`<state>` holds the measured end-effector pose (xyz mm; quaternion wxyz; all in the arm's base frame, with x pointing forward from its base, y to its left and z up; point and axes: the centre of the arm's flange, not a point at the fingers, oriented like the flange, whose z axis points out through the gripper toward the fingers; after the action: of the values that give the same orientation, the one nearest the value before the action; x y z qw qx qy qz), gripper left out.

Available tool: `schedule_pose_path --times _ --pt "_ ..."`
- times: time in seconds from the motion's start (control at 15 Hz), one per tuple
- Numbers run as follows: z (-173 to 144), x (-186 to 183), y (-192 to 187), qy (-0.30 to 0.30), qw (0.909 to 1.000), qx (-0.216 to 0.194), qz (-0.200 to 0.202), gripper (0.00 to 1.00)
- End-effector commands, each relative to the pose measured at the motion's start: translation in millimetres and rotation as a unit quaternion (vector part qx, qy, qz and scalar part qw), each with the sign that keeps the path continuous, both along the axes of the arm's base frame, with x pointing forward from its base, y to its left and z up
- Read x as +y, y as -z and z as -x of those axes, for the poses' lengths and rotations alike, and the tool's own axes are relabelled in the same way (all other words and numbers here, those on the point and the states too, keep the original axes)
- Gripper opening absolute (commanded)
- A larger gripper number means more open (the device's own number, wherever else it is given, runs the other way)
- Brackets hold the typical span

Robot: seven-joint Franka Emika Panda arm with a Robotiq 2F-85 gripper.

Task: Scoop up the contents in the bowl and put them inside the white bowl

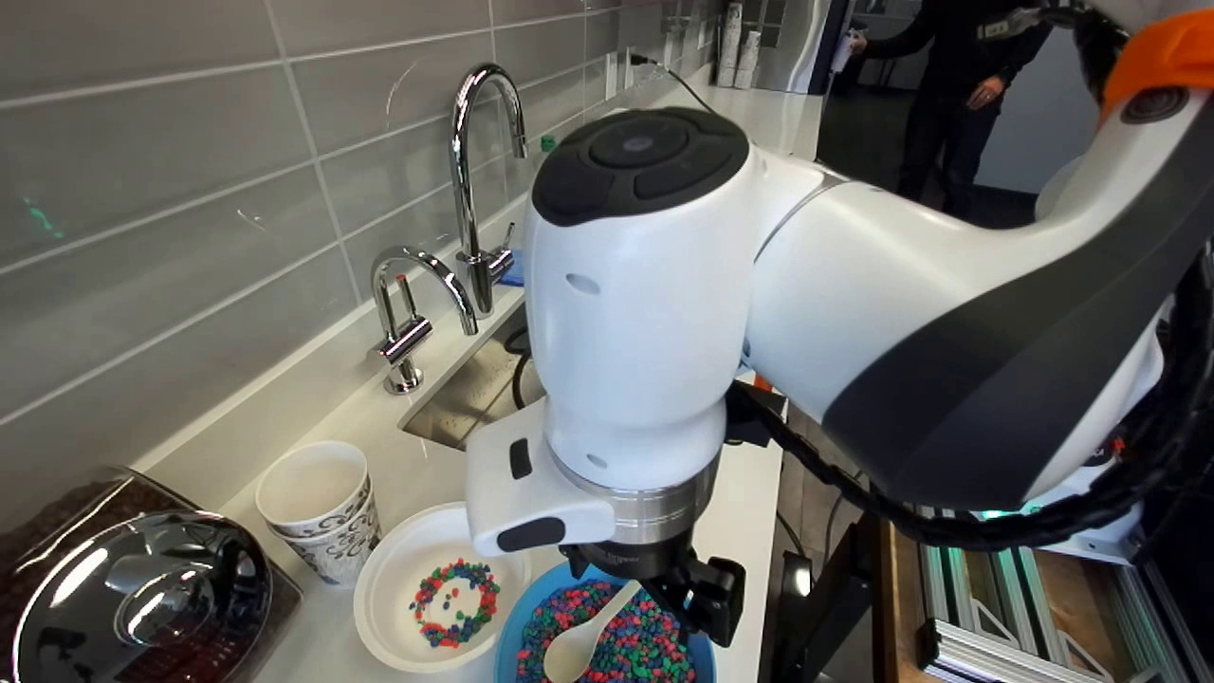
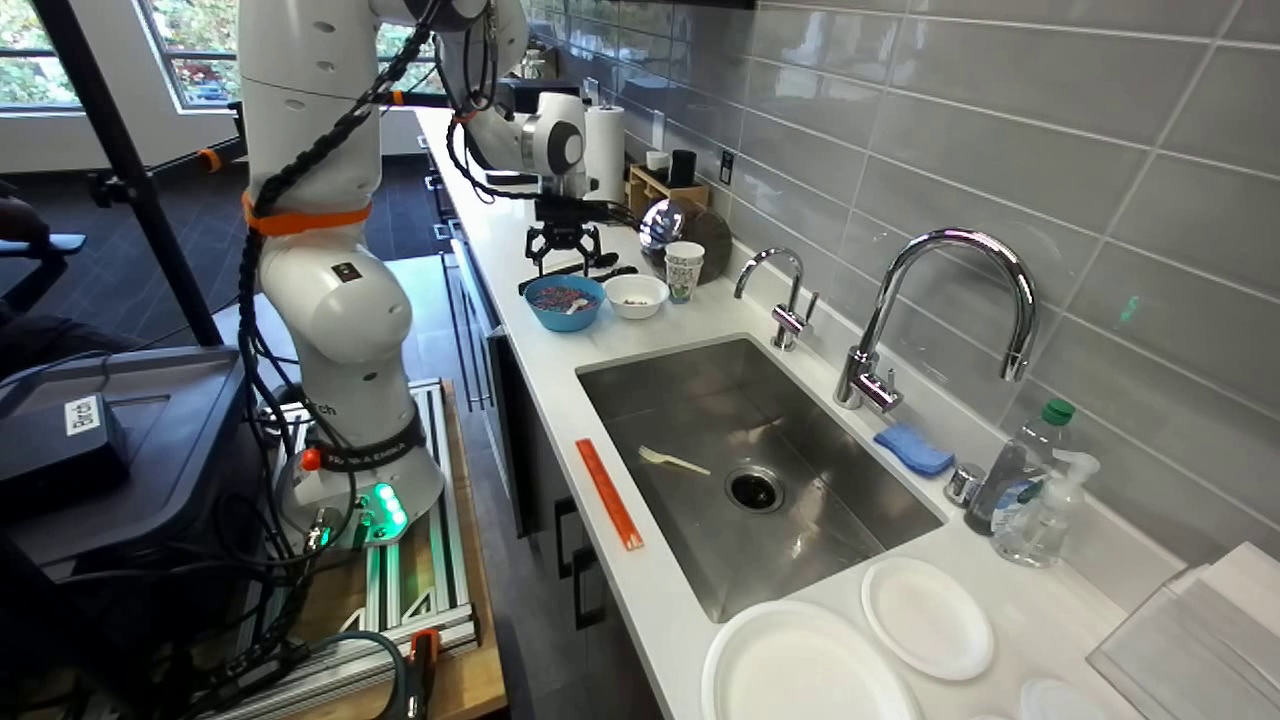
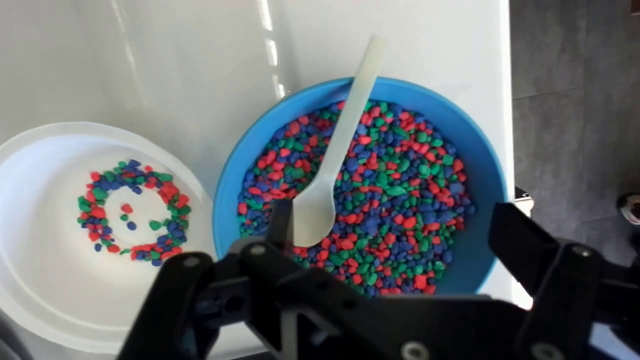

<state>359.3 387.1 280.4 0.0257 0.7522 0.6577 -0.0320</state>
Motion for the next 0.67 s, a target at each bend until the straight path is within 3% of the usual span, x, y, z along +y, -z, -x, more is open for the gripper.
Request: schedule_pose_path --times 0.0,0.6 --pt "0.6 0.6 0.4 0.000 1.0000 0.000 0.000 1.00" --pt "-4.4 -0.6 13.3 0.006 0.9999 0.005 -0.010 1.00"
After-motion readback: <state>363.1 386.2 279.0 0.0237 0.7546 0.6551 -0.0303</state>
